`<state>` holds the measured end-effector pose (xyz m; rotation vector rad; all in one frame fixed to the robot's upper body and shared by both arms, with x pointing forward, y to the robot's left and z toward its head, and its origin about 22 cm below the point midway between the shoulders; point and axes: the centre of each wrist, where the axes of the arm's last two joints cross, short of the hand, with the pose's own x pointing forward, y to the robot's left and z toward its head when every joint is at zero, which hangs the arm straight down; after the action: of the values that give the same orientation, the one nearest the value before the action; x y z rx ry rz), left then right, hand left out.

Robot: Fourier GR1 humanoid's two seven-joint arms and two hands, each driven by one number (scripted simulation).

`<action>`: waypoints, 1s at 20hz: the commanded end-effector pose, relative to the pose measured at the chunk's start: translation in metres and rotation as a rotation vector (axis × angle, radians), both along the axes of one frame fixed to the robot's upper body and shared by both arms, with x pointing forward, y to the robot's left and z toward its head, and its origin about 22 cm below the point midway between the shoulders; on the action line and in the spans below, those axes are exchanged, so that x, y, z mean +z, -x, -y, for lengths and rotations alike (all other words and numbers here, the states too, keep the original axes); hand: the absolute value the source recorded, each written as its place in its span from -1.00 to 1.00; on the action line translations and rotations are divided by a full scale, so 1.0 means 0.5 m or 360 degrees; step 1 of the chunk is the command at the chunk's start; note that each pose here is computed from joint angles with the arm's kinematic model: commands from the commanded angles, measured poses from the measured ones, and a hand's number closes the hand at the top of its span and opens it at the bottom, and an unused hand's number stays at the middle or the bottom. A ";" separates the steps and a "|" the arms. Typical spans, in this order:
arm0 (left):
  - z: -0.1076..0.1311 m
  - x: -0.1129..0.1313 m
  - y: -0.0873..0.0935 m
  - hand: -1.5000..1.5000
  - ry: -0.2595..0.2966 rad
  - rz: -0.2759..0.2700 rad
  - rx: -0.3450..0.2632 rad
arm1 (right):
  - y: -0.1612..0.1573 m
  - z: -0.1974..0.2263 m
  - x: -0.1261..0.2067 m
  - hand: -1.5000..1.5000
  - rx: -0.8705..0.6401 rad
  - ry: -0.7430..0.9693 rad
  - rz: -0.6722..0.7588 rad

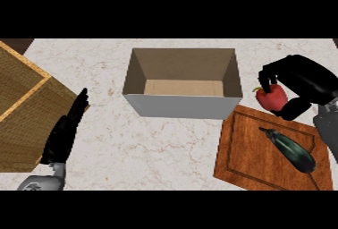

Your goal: Pick the bell pepper from the cutting board and place it in the cardboard box

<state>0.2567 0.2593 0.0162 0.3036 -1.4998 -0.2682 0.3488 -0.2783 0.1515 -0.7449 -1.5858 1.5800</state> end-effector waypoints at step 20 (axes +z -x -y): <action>-0.016 -0.011 0.038 0.00 0.0010 -0.0063 0.0112 | -0.199 -0.211 0.188 1.00 0.0850 -0.0829 -0.0325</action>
<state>0.2475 0.2750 0.0157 0.3567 -1.4617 -0.2263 0.4425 -0.2174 0.2430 0.0251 -2.0550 1.3575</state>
